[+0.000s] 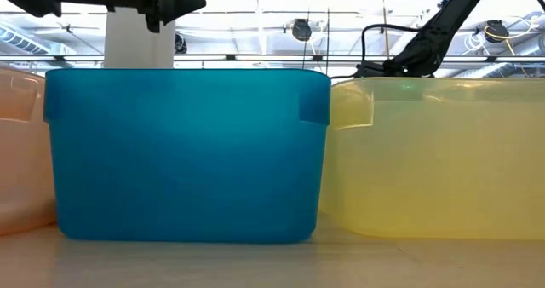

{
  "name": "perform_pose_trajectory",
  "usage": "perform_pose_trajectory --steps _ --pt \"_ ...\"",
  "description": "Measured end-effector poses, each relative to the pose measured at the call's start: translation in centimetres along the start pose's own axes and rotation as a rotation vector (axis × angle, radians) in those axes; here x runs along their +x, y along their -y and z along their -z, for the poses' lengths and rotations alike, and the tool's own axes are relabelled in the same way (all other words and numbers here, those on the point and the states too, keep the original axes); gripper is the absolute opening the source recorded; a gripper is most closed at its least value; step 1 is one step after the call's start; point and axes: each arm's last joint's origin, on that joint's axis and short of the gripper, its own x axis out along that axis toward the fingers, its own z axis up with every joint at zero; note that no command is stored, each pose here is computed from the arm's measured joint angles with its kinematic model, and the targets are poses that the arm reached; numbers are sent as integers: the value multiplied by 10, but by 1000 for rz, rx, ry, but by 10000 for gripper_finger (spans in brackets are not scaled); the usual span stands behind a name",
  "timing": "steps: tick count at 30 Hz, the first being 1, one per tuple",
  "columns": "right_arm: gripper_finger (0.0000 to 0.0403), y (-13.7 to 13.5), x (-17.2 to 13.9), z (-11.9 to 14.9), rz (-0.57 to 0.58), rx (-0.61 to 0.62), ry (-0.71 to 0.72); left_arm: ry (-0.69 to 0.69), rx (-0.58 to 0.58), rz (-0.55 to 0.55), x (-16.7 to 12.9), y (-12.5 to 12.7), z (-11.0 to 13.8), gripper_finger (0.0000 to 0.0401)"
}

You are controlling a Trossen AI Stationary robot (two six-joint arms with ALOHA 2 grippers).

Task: Pick & Place Markers
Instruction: Put the blue marker pen into the orange bin

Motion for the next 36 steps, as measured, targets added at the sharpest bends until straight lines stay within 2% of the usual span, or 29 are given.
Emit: perform_pose_trajectory --steps 4,9,11,15,19,22,26,30,36 --pt "102 2 9 3 16 0 -45 -1 -7 -11 1 -2 0 241" --pt "29 3 13 9 21 -6 -106 -9 -18 -15 1 -3 1 234" --pt "14 3 13 10 21 -26 -109 -8 -19 -17 1 -3 1 230" --pt "17 1 5 5 34 -59 -53 -16 -18 -18 1 -3 2 221" --pt "10 0 -20 2 78 -83 12 -24 -24 -20 1 -3 3 213" --pt "10 -5 -48 -8 73 -81 158 -29 -43 -20 1 -3 3 207" --pt "10 -20 -80 -10 -23 -112 290 -30 -48 -17 1 -2 3 202" --pt "10 -47 -109 -13 -217 -169 478 -49 -59 7 4 0 8 206" --pt "10 -98 -128 -3 -482 -335 794 -62 -24 13 18 5 23 206"
